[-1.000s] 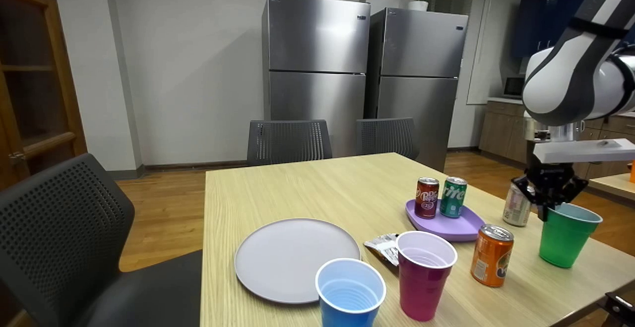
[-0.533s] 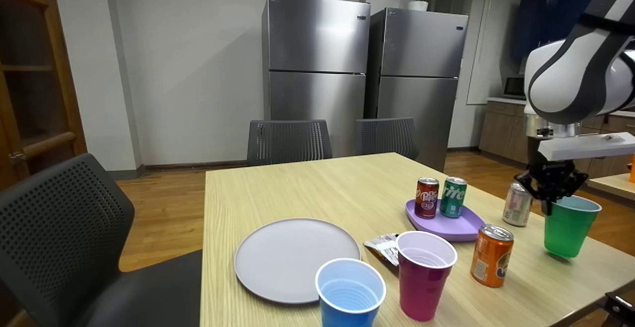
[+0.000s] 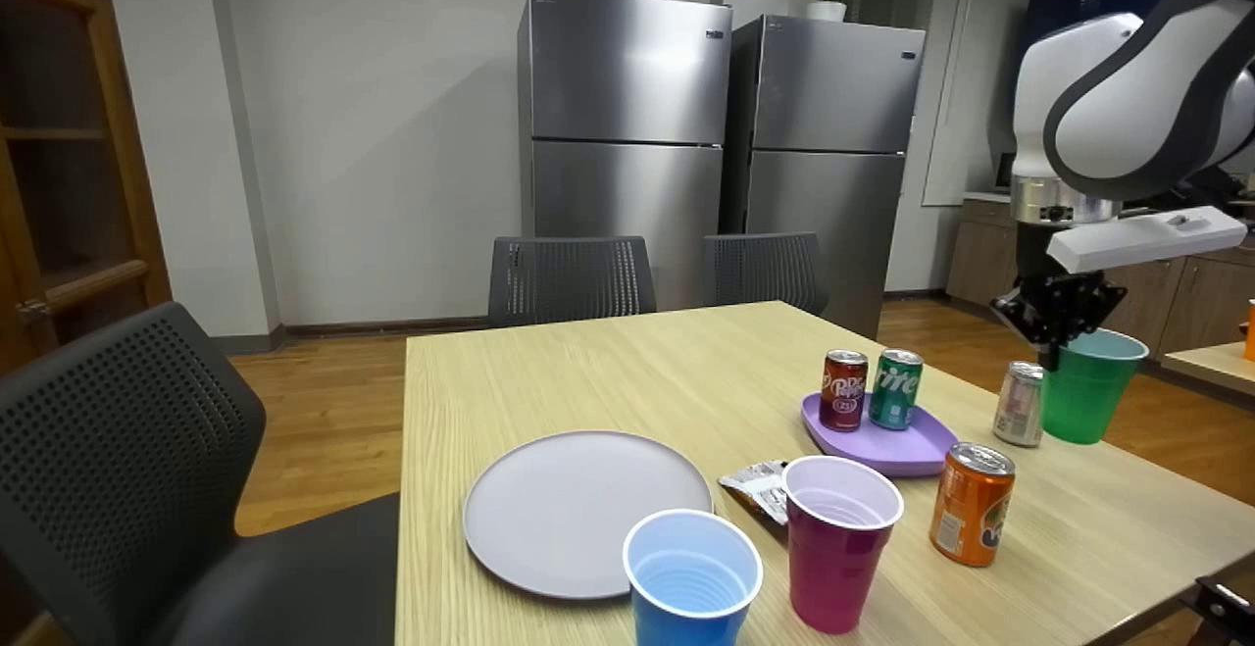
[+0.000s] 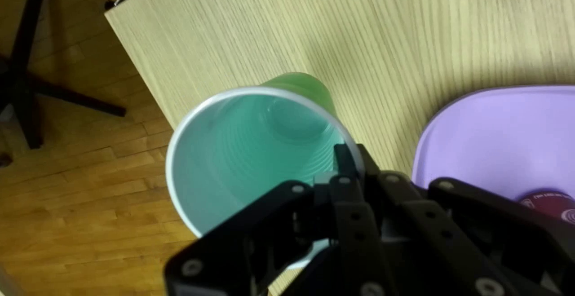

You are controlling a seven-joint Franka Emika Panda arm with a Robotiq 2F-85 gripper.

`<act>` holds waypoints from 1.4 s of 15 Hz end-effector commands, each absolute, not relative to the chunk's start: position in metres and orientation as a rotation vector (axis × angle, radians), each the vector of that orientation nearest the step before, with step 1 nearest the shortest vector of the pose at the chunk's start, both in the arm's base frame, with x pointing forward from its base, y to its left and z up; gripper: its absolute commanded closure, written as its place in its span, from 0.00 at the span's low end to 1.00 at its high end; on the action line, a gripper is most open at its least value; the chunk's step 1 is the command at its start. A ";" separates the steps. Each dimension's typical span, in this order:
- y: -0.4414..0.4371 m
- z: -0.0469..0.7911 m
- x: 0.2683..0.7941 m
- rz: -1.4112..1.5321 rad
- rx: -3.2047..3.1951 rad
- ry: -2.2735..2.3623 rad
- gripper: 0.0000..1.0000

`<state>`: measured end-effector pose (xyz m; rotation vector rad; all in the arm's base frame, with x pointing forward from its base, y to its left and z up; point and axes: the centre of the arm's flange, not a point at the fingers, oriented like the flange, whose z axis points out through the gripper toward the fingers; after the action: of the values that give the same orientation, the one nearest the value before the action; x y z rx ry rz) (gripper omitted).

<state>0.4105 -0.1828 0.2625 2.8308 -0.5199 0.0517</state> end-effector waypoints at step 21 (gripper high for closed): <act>-0.043 0.323 0.503 0.155 2.848 0.025 0.99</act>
<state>0.4834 -0.0548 0.3127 2.8466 -0.0558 0.1758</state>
